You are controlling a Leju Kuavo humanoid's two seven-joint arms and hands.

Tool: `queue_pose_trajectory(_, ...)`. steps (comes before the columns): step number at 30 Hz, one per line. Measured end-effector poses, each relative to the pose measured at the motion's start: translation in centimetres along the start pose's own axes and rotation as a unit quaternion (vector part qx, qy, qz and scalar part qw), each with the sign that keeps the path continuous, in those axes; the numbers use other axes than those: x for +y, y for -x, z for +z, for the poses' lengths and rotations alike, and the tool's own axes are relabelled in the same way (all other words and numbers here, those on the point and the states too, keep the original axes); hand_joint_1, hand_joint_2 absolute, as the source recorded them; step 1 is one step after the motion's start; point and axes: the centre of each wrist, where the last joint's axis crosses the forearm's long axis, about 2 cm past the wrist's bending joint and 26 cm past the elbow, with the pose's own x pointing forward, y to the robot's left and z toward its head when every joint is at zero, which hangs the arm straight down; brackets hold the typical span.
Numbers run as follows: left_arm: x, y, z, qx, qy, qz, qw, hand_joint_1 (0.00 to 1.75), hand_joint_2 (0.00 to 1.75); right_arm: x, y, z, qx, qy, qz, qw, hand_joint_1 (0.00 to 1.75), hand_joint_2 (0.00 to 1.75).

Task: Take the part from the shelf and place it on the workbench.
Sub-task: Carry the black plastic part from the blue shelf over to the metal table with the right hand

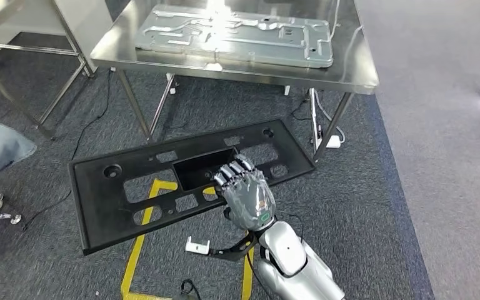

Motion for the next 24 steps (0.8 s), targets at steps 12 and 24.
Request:
queue_pose_trajectory(12, -0.03, -0.03, 0.00, -0.004, -0.005, 0.003, 1.000, 0.00, 1.75, 0.21, 0.03, 0.15, -0.001, -0.006, 0.002, 1.000, 1.75, 1.75)
queue_pose_trajectory(24, -0.05, 0.12, -0.04, -0.003, -0.003, 0.000, 1.000, 0.00, 1.75, 0.25, -0.05, 0.06, -0.004, -0.007, 0.001, 1.000, 1.75, 1.75)
